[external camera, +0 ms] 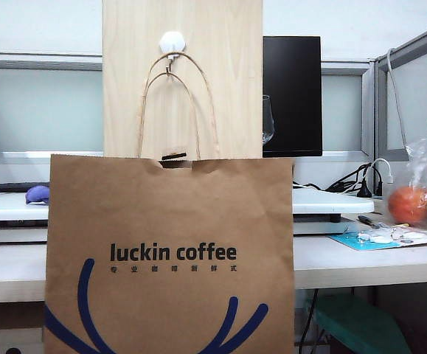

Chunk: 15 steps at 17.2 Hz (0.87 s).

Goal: Pick up the paper bag and hang it on the hook.

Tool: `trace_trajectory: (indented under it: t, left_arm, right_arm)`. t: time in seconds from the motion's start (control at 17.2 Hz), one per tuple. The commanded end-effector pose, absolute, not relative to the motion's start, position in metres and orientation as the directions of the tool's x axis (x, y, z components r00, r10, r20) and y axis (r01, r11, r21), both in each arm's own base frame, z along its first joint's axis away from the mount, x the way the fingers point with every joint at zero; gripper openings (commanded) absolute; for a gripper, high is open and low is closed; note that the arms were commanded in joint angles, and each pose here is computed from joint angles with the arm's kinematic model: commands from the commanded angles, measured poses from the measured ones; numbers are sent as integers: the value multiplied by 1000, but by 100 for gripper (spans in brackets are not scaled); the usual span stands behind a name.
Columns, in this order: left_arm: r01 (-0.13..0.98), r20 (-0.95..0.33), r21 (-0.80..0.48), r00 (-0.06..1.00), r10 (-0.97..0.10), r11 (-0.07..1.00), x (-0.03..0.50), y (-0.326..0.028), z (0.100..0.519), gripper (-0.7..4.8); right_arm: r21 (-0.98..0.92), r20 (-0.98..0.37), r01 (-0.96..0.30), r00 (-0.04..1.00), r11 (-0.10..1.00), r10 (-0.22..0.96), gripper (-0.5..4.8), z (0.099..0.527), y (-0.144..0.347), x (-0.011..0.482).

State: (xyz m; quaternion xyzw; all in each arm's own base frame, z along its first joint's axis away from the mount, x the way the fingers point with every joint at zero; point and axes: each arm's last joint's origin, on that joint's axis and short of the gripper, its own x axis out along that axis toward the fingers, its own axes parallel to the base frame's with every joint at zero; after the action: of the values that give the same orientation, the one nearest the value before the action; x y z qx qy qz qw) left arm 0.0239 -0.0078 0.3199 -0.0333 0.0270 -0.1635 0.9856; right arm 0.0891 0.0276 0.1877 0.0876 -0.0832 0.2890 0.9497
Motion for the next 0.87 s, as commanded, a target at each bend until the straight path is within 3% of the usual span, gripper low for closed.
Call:
trace_trajectory:
  t: [0.06, 0.17, 0.35, 0.58, 0.87]
  left_arm:
    - [175, -38, 124, 984, -171, 977, 22, -3, 319, -4]
    - [28, -38, 126, 999, -24, 992, 25, 0, 316, -4]
    - [-66, -2, 99, 998, 67, 993, 36, 2, 290, -4]
    - [28, 112, -89, 994, -18, 996, 68, -1, 245, -4]
    - [75, 98, -139, 993, -62, 987, 95, -5, 181, -4]
  right_arm:
    - [116, 211, -562, 820, 819, 533, 0, 186, 28, 89]
    - [115, 212, -562, 819, 819, 533, 0, 186, 28, 89]
    - [115, 211, -563, 819, 818, 534, -1, 186, 28, 89]
    - [114, 214, -562, 819, 819, 532, 0, 187, 28, 89]
    - [123, 194, -559, 824, 820, 532, 0, 185, 28, 90]
